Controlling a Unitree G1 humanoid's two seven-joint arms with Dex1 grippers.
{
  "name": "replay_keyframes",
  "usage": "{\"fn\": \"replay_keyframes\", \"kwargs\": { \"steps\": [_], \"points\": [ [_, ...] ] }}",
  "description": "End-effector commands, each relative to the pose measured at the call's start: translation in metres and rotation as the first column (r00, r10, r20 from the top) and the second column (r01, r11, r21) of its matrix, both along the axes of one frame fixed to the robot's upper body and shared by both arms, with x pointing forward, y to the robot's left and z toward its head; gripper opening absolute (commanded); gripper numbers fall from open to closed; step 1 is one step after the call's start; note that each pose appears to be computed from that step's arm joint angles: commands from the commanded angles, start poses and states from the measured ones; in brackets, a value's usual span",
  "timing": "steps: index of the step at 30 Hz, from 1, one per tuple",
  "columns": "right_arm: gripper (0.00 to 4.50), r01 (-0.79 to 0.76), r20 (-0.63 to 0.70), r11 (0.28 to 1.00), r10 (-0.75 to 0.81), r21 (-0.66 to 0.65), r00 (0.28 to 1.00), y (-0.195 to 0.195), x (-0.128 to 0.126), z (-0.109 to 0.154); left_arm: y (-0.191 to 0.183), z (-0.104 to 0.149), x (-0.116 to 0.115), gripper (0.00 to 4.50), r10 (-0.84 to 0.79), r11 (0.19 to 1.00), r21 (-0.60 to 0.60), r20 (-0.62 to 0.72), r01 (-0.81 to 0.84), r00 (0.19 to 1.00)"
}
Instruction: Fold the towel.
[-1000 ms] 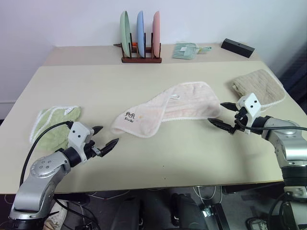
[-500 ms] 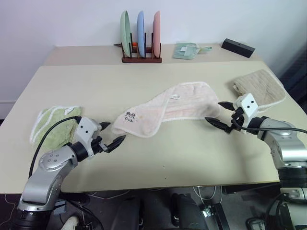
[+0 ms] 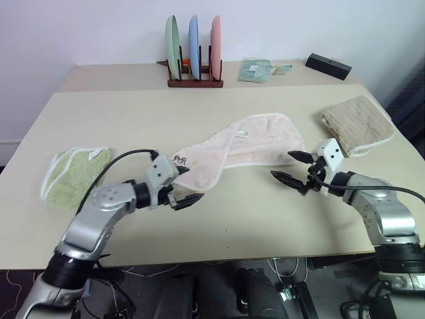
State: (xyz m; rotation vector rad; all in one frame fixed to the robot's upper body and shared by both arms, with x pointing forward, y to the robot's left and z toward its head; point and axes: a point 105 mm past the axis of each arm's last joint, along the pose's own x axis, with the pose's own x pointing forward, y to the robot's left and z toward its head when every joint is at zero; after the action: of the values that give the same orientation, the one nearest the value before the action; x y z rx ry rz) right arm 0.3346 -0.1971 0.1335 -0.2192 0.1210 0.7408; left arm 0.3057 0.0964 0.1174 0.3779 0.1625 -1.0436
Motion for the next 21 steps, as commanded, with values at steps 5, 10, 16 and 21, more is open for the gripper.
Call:
{"fn": "replay_keyframes", "kwargs": {
  "steps": [5,10,16,21],
  "points": [
    [4.50,0.066,0.076,0.998,-0.066,0.004,0.995,-0.005,-0.013,0.008,-0.012,-0.009,0.011,4.38,-0.089,0.983,0.163,0.005,0.087,0.996],
    [4.50,0.064,0.078,0.998,-0.065,0.011,0.995,0.001,-0.016,0.006,0.006,-0.017,0.013,4.38,-0.061,0.956,0.289,0.027,0.050,0.998],
    [4.50,0.063,0.089,0.998,-0.063,0.007,0.994,-0.001,-0.012,0.007,0.009,-0.023,0.011,2.58,-0.041,0.960,0.277,0.010,0.037,0.999],
    [4.50,0.057,0.091,0.998,-0.057,0.004,0.994,0.000,-0.011,0.005,0.008,-0.022,0.015,0.03,-0.019,0.970,0.243,0.024,0.013,1.000]
  ]
}}
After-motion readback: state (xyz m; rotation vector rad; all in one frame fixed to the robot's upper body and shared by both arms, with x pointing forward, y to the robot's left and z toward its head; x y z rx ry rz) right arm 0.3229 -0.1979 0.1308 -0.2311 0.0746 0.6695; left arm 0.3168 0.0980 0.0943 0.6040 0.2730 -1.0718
